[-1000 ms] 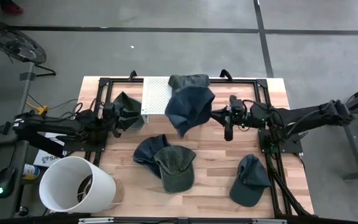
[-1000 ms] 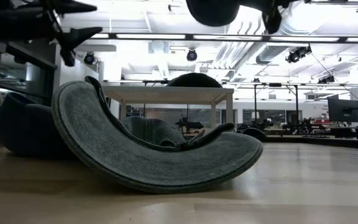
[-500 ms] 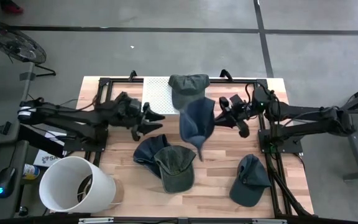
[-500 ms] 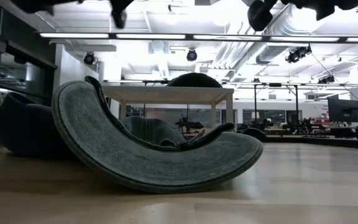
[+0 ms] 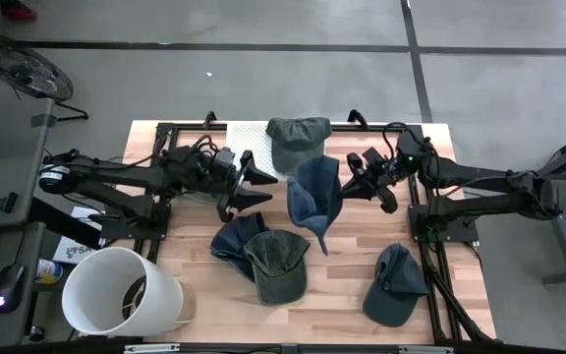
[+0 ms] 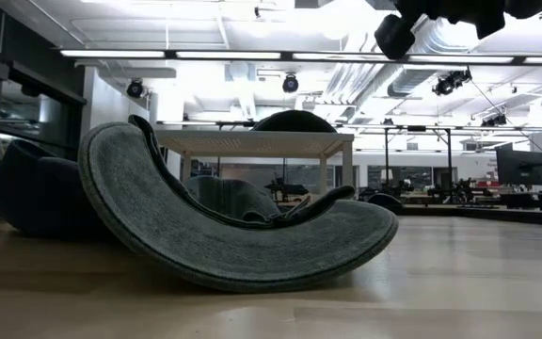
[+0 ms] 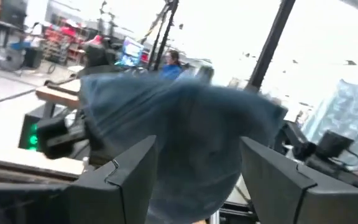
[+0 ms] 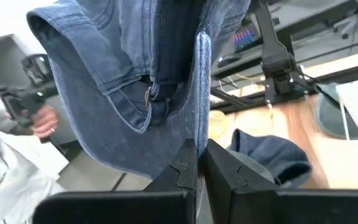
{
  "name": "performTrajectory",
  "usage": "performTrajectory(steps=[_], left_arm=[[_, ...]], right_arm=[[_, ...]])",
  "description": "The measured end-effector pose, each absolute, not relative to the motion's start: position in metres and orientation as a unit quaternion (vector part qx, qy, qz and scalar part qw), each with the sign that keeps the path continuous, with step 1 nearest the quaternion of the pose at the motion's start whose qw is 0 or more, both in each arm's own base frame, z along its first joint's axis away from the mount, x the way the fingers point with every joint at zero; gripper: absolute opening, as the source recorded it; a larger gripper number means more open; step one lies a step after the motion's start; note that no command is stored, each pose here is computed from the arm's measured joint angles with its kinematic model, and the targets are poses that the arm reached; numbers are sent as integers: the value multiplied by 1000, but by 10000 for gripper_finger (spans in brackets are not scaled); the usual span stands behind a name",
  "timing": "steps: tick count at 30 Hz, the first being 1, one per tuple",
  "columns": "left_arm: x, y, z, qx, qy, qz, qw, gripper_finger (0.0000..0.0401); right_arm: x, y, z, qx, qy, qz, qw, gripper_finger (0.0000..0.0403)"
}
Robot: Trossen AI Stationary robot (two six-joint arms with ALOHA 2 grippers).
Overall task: Pick & Place hat
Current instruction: Put the top right blue cap on the shelf
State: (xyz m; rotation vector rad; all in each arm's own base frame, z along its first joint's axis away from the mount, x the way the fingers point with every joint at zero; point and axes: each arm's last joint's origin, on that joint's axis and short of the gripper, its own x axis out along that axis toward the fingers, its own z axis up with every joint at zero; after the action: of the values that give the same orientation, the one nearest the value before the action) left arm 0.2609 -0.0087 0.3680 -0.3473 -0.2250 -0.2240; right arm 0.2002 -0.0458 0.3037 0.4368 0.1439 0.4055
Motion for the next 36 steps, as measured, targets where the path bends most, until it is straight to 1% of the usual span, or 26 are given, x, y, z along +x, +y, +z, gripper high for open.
performTrajectory(steps=[4,9,12,19,23,27,30,33,36], left_arm=[[261,-9,373,-170,-109,-112,973,224],[263,-5,371,-169,-73,-50,982,246],[263,-5,376,-157,-46,-36,986,254],[258,-6,394,-59,43,-48,996,253],[251,-7,406,25,82,-64,994,252],[248,-7,414,142,83,-81,983,252],[248,-6,416,214,73,-73,971,252],[255,-6,411,269,81,-71,957,252],[266,-7,404,304,85,-84,945,252]], right_arm=[[200,-48,302,212,76,185,957,3],[200,-48,300,206,83,176,959,3],[199,-48,295,218,105,169,955,3],[197,-47,286,237,148,166,946,3],[196,-45,286,247,155,200,935,3],[195,-43,286,269,165,233,920,3],[195,-43,286,285,171,245,911,3],[198,-43,283,304,182,249,901,3],[202,-45,278,322,196,245,893,3]])
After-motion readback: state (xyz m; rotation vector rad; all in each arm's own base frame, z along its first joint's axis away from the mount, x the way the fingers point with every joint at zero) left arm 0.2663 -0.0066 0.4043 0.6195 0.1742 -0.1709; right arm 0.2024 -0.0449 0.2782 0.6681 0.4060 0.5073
